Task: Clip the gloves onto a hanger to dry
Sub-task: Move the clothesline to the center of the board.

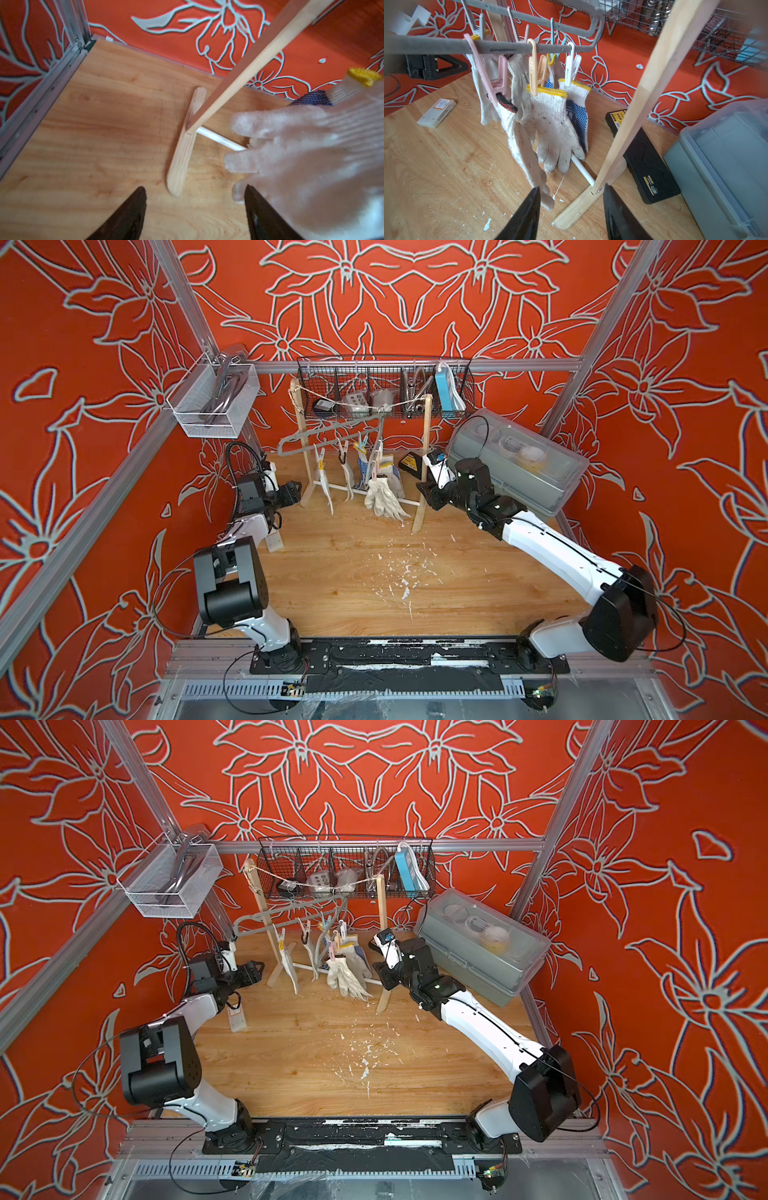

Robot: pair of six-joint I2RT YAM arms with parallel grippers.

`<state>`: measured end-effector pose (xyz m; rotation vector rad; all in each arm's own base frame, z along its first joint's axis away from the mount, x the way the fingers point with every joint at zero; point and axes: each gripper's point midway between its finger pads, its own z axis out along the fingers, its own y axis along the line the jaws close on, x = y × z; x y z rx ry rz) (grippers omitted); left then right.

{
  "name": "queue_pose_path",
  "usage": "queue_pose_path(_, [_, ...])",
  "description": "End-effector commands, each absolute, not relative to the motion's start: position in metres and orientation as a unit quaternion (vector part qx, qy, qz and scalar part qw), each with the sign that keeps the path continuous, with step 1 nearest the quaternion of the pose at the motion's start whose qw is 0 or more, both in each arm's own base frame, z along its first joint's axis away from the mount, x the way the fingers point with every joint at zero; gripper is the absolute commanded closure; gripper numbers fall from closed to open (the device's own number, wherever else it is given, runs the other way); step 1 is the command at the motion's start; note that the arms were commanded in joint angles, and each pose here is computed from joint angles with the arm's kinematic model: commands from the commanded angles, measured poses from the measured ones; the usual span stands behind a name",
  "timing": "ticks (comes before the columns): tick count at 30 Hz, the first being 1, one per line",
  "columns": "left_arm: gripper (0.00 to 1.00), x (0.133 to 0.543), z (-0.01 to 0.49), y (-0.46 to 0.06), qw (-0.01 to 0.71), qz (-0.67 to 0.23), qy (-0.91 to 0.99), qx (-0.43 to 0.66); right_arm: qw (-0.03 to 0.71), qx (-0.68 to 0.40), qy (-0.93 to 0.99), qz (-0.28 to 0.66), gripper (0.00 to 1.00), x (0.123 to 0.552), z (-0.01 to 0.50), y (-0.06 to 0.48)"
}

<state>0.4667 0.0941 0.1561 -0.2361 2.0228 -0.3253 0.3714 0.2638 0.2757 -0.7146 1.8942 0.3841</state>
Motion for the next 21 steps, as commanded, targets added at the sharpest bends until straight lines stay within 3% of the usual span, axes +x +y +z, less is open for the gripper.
queue_pose_path(1, [0.26,0.501,0.187,0.076,0.579,-0.134,0.804,-0.01,0.507,-0.309,0.789,0.158,0.48,0.366,0.274,0.255])
queue_pose_path(12, [0.25,0.567,0.182,0.073,0.608,-0.109,0.786,0.034,0.491,-0.309,0.802,0.14,0.46,0.37,0.265,0.235])
queue_pose_path(21, [0.28,0.588,0.192,0.07,0.628,-0.097,0.769,0.066,0.477,-0.31,0.81,0.141,0.47,0.37,0.256,0.23])
